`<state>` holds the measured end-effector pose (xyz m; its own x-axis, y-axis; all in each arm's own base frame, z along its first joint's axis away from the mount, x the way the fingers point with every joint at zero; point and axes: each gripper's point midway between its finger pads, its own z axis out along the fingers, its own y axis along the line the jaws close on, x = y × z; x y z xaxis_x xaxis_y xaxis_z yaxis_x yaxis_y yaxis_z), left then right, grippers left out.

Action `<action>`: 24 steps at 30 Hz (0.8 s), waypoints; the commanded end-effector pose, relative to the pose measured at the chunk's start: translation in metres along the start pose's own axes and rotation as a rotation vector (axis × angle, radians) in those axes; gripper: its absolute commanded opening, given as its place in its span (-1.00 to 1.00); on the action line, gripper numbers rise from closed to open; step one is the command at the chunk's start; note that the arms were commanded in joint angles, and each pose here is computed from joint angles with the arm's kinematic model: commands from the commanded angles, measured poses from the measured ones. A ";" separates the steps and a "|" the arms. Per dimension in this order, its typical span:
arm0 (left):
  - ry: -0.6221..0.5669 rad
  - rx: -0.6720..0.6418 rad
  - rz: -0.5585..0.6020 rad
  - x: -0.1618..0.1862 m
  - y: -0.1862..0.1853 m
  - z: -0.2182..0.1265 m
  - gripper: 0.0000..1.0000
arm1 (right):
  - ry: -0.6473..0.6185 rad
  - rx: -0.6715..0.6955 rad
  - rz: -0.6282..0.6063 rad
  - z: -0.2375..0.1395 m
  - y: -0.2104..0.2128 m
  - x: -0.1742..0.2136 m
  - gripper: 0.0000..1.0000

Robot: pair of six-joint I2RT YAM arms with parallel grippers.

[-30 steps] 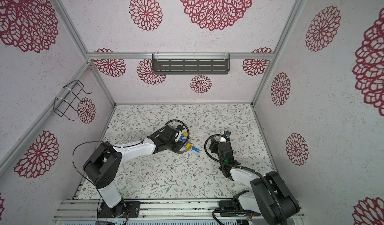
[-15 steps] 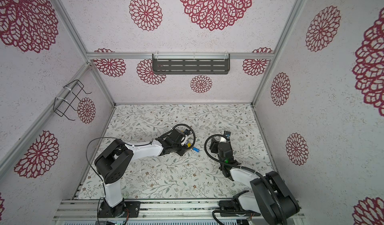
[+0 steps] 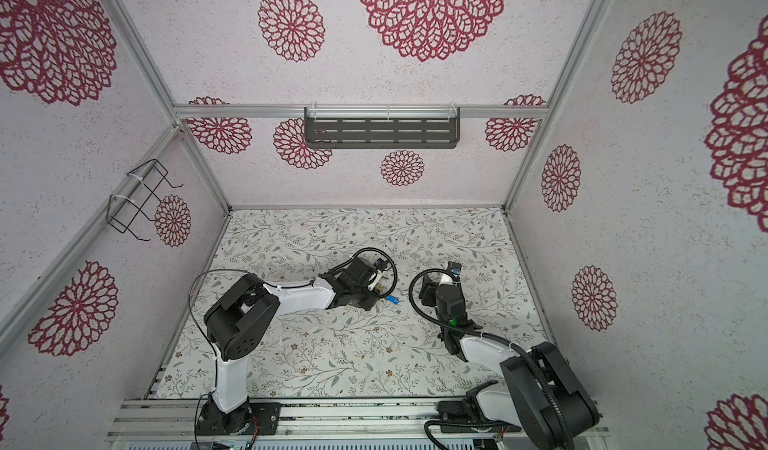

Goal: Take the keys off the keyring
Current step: 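Lower the left gripper and grasp the edge of the grey keyring plate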

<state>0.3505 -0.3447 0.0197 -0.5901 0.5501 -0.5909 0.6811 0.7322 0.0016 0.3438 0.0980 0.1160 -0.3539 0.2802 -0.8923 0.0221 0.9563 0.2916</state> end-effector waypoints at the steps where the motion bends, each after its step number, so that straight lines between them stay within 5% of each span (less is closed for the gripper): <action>1: -0.003 0.004 0.032 -0.004 -0.009 0.003 -0.35 | -0.051 -0.013 0.007 -0.003 0.004 -0.016 0.41; 14: 0.006 0.003 0.043 -0.005 -0.013 0.001 -0.14 | -0.051 -0.027 0.010 -0.003 0.006 -0.017 0.43; 24: 0.010 -0.028 0.091 -0.003 -0.016 -0.012 -0.21 | -0.050 -0.029 0.009 -0.002 0.006 -0.017 0.43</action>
<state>0.3426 -0.3471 0.0174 -0.5748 0.5911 -0.5659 0.6961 0.7167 0.0416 0.3438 0.0984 0.1186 -0.3499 0.2835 -0.8929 0.0156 0.9547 0.2970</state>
